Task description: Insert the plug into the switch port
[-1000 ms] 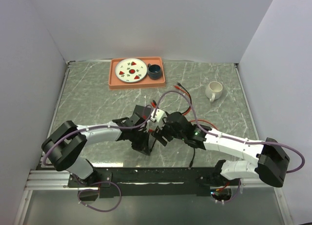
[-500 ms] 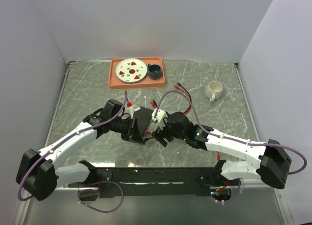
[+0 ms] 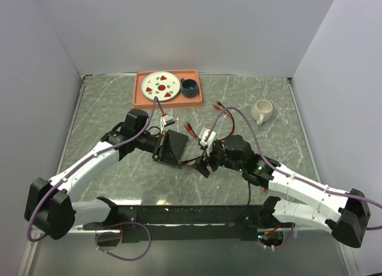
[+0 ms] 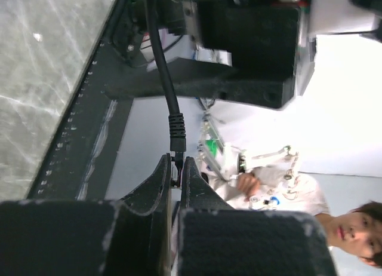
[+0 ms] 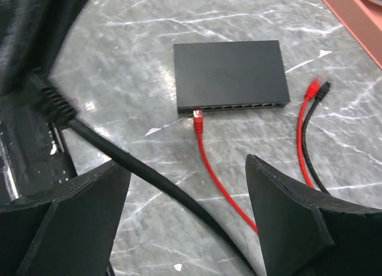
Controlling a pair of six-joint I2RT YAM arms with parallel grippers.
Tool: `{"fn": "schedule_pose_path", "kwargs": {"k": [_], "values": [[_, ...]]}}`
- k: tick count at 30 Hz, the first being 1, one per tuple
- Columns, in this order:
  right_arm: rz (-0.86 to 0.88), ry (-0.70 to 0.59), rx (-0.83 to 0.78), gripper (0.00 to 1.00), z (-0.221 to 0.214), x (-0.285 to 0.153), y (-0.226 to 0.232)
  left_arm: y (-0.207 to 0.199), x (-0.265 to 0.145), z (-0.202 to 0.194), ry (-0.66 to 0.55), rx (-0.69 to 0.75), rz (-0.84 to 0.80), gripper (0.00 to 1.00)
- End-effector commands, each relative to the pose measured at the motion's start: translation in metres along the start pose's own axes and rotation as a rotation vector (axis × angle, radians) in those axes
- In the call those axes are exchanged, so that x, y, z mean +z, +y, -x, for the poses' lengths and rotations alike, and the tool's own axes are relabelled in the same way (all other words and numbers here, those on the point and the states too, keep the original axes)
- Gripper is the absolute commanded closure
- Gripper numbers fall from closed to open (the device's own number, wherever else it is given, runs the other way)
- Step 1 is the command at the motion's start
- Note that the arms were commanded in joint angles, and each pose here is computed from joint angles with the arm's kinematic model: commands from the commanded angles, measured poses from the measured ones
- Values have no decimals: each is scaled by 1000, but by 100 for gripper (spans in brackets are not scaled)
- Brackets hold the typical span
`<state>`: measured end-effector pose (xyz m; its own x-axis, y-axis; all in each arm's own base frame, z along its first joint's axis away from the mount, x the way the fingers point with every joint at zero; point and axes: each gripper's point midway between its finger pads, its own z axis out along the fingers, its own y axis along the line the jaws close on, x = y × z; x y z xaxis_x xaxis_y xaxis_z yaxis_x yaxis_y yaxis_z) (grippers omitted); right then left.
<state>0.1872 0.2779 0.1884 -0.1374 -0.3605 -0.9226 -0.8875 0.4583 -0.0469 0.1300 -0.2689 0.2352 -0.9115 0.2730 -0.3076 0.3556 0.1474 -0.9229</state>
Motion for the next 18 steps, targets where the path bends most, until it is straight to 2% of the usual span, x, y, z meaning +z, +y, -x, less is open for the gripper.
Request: {"fn": "schedule_pose_path", "kwargs": {"k": [1, 4, 5, 11, 18], "values": [[42, -90, -32, 16, 31, -9, 7, 20, 1, 0, 41, 4, 43, 99], [-8, -71, -60, 18, 31, -9, 0, 28, 3, 1, 59, -38, 50, 99], [-19, -62, -69, 22, 29, -8, -1, 35, 3, 2, 61, -48, 68, 99], [-64, -38, -150, 21, 18, -4, 13, 48, -1, 9, 79, -112, 73, 99], [-27, -7, -196, 21, 11, 9, 26, 51, 3, 15, 96, -146, 56, 99]]}}
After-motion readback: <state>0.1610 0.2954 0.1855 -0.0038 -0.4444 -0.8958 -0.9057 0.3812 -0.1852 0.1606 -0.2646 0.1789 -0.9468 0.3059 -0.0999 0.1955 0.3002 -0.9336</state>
